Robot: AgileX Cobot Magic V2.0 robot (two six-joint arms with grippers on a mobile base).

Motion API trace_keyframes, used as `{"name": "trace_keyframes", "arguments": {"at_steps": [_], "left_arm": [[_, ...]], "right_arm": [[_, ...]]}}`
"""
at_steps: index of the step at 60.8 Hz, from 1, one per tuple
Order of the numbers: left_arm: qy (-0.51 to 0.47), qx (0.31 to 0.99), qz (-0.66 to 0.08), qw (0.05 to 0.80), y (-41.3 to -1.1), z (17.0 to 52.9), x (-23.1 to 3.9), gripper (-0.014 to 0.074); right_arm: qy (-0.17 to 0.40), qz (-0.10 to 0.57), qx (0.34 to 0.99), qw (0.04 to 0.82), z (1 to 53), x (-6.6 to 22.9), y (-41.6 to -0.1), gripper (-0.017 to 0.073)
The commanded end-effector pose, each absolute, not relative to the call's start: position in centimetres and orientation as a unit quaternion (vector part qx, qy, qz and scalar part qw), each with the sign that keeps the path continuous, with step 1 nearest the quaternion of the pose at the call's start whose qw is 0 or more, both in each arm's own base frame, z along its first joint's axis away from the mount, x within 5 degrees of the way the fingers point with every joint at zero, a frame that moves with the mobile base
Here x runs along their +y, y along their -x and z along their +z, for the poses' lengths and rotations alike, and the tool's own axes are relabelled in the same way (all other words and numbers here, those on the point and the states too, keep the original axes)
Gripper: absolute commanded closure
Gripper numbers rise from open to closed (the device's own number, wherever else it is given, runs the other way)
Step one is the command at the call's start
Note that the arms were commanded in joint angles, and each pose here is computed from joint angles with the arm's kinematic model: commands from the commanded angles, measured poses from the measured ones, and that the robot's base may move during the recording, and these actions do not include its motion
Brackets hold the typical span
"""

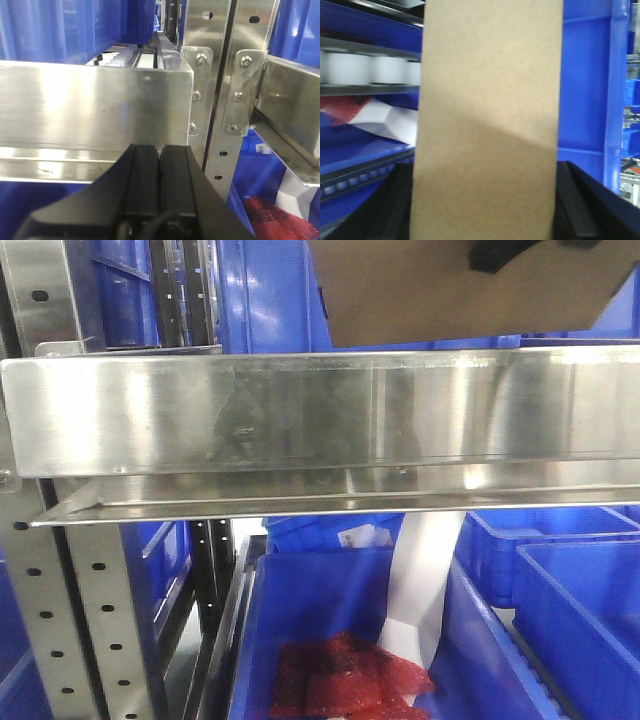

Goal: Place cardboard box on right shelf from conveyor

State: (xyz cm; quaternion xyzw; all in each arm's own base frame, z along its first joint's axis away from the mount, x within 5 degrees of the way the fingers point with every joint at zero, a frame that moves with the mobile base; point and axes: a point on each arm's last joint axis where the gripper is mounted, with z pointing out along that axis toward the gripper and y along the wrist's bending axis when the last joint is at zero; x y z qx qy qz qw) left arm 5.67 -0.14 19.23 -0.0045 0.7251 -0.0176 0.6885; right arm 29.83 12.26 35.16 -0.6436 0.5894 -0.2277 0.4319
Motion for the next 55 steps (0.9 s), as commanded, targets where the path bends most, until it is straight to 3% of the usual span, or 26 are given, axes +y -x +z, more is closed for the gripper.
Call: {"name": "trace_keyframes", "arguments": {"at_steps": [1, 55], "left_arm": [[0.009, 0.692, -0.018, 0.721, -5.6, 19.8, -0.1, 0.0710], [0.009, 0.692, -0.018, 0.721, -5.6, 19.8, -0.1, 0.0710]], "right_arm": [[0.611, -0.268, 0.555, 0.497, 37.8, 11.9, -30.6, 0.0344], [0.594, -0.233, 0.583, 0.503, 34.9, 12.3, -31.8, 0.0344]]}}
